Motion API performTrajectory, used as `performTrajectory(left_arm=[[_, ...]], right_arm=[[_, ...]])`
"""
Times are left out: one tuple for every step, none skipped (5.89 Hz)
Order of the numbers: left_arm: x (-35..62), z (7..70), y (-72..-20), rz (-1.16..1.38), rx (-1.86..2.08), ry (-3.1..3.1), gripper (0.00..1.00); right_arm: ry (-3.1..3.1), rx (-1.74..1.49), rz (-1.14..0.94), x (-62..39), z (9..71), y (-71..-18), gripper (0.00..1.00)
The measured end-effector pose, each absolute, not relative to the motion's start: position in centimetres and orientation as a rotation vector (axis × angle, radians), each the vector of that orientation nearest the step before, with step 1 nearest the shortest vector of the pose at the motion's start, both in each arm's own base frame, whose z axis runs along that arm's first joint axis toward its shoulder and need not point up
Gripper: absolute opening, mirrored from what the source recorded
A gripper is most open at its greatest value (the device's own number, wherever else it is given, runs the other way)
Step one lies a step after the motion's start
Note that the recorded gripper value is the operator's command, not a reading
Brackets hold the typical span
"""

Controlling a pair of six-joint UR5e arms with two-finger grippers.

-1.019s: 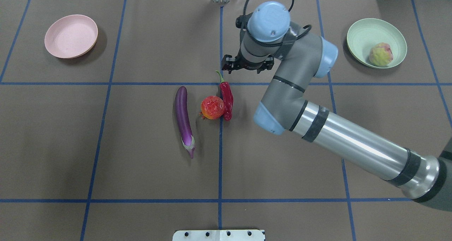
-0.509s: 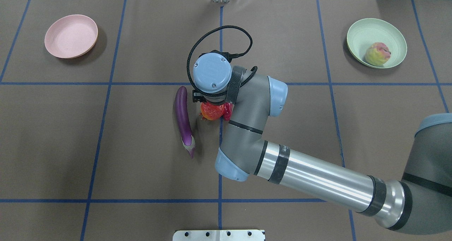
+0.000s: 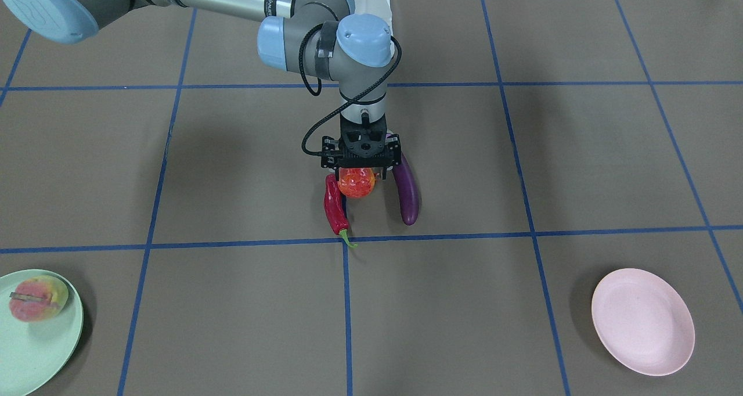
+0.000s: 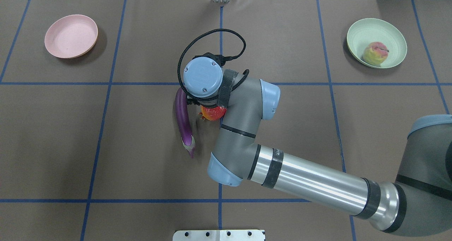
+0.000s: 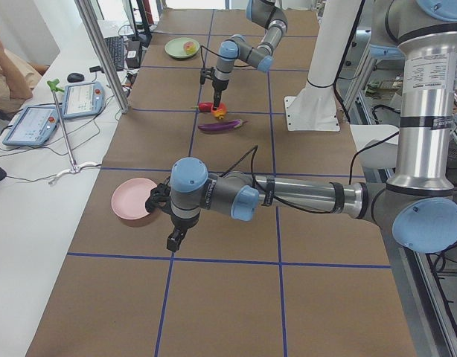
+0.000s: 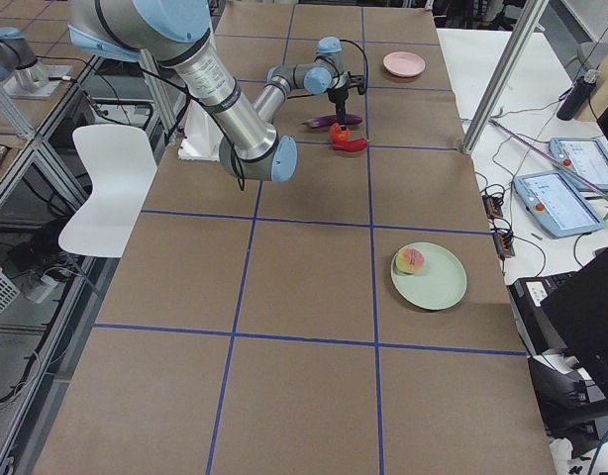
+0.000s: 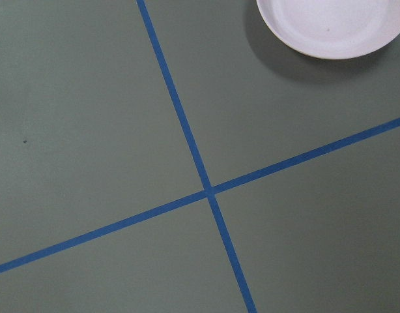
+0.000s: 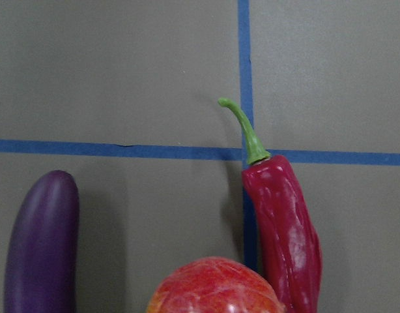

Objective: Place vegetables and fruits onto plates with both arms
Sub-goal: 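Lift the pomegranate with the right gripper and place it on the green plate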

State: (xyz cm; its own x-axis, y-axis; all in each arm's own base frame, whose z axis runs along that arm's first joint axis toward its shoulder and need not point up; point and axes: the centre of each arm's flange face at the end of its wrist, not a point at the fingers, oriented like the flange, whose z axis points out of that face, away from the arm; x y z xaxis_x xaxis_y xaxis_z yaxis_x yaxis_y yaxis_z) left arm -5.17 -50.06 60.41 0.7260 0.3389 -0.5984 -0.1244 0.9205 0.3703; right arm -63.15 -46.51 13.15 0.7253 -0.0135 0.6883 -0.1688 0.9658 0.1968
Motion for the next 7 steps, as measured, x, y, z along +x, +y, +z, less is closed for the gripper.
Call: performTrajectory(left_arm=[[-5.2,60.6,-50.1,0.259,0.314,0.716,1.0],[-5.2,60.7,-50.1,0.258,0.312,0.716,1.0],[-5.2,60.7,-50.1,0.258,0.311,0.716,1.0],[-5.1,60.8,-50.1,0.258,0.31,0.717,1.0],[-5.1,60.9,-50.2,0.259,0.31,0.716,1.0],[-5.1,61.2,-50.3,0.261,0.315,0.716,1.0],[-5.1,62.0,-50.5,0.265,0.326,0.715,1.0]], right_arm=[[-0.753,0.254,0.083,-63.2,13.3,-46.5,1.0],[-0.744,0.253,0.077,-63.4,13.8,-46.6,1.0],[-0.735,0.25,0.071,-63.6,14.3,-46.5,1.0],[-0.727,0.245,0.065,-63.9,14.9,-46.2,1.0],[-0.72,0.24,0.059,-64.2,15.5,-45.9,1.0],[-0.711,0.236,0.056,-64.6,16.0,-45.6,0.99],[-0.704,0.236,0.054,-64.9,16.4,-45.5,0.19]])
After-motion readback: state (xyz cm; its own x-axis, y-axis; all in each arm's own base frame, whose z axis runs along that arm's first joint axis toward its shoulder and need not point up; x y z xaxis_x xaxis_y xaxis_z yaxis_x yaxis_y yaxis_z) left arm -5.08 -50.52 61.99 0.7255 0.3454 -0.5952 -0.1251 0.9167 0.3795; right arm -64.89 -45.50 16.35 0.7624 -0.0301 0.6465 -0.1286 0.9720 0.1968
